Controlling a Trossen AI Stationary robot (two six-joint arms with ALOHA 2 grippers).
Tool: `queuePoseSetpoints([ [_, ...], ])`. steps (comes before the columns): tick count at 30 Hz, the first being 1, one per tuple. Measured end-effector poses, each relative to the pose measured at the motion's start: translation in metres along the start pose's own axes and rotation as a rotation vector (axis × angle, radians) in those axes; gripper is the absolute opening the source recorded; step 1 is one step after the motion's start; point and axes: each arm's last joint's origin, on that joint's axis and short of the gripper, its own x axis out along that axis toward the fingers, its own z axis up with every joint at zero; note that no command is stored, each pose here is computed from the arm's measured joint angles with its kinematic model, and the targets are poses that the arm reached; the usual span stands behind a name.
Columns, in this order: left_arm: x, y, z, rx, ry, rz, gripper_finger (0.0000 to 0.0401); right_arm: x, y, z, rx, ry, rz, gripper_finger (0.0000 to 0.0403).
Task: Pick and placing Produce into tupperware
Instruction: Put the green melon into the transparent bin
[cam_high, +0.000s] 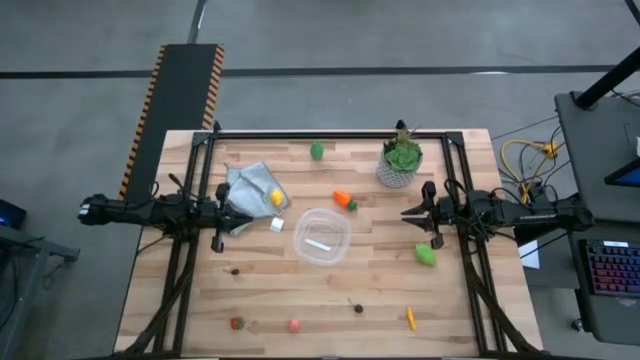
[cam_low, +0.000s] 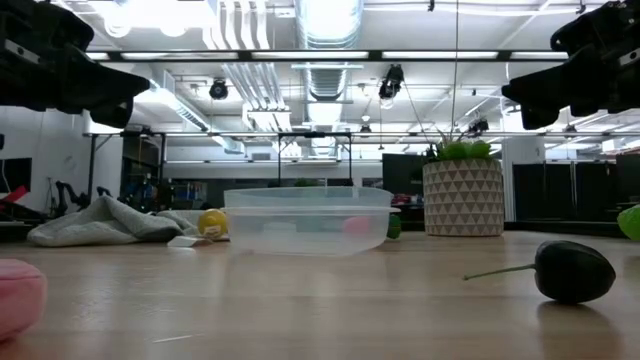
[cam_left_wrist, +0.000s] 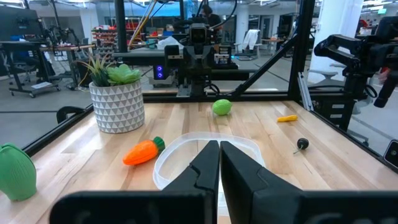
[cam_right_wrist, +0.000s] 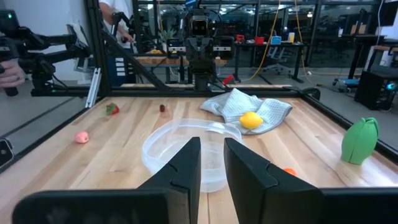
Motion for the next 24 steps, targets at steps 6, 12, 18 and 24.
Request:
queuePoseSetpoints([
  [6, 0.000, 0.000, 0.001, -0.001, -0.011, 0.000, 0.0000, 0.000, 0.000, 0.000, 0.014, 0.000, 0.000, 0.0063],
  [12, 0.000, 0.000, 0.001, -0.001, -0.012, 0.000, 0.0000, 0.000, 0.000, 0.000, 0.068, -0.001, 0.000, 0.0063],
  [18, 0.000, 0.000, 0.001, -0.001, -0.012, 0.002, 0.0000, 0.000, 0.000, 0.007, 0.127, -0.072, 0.004, 0.0063],
  [24, 0.000, 0.001, 0.004, -0.007, -0.045, 0.027, 0.0000, -0.004, 0.002, 0.028, 0.171, -0.252, 0.078, 0.0084],
])
